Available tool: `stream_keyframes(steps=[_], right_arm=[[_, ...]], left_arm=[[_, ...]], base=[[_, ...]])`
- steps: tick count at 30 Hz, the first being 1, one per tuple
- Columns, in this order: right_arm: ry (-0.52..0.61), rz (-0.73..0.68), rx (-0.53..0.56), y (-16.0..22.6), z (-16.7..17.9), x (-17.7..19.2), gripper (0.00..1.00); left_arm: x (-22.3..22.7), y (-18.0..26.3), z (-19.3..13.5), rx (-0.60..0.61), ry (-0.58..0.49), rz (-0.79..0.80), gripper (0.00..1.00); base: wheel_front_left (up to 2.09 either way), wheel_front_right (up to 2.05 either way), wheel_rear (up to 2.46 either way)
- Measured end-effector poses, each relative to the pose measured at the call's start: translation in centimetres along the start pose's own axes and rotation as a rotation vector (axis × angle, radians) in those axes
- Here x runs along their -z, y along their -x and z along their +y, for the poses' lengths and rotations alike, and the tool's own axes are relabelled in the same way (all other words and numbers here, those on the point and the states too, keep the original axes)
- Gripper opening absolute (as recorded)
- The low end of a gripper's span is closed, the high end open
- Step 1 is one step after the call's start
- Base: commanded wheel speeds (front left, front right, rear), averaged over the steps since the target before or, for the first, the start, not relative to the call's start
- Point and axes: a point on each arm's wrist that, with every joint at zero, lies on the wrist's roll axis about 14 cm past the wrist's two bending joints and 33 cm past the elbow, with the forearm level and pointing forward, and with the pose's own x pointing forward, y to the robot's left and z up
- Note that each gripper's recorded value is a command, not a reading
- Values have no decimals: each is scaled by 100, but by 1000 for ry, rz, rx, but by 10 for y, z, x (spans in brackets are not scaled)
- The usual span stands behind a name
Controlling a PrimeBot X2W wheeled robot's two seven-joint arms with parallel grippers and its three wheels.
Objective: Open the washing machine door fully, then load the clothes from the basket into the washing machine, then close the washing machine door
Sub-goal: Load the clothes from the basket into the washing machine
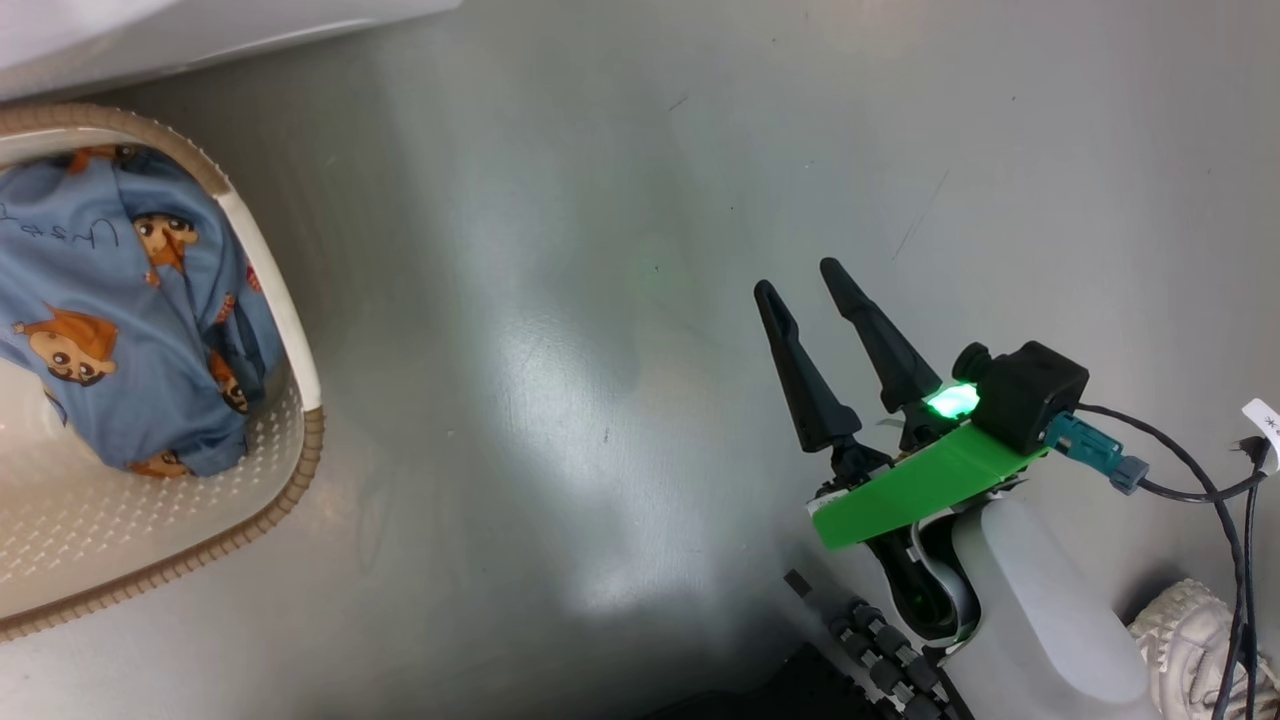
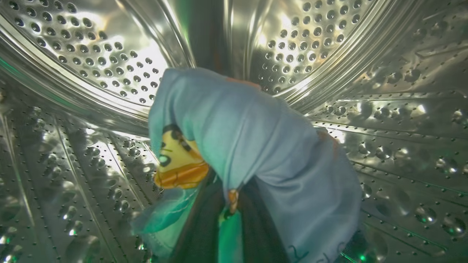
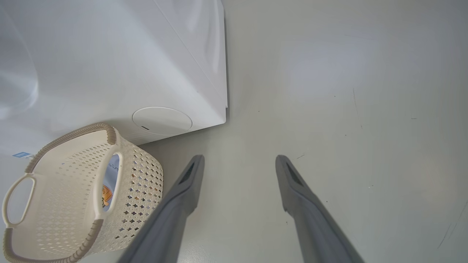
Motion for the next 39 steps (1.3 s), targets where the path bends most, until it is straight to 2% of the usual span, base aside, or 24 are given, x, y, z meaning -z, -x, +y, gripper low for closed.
stream_keyframes(steps=[1, 2, 3, 13, 22, 39], right_arm=[[0, 1, 0, 0, 0, 0, 100], [-1, 1, 0, 0, 0, 0, 100], [-2, 2, 1, 0, 0, 1, 100], [-10, -31, -5, 0, 4, -12, 100], [21, -103, -30, 3, 15, -41, 100], [57, -179, -63, 38, 36, -73, 100]], left_arm=[[2, 0, 0, -2, 3, 13, 0], [2, 0, 1, -8, 0, 22, 31], [4, 0, 2, -18, -2, 37, 100], [-8, 8, 7, -53, -26, 72, 100], [-8, 43, 2, -65, -8, 101, 100], [-45, 140, -10, -75, 32, -110, 100]], base=[[0, 0, 0], [0, 0, 0], [0, 0, 0], [0, 0, 0], [0, 0, 0], [0, 0, 0]])
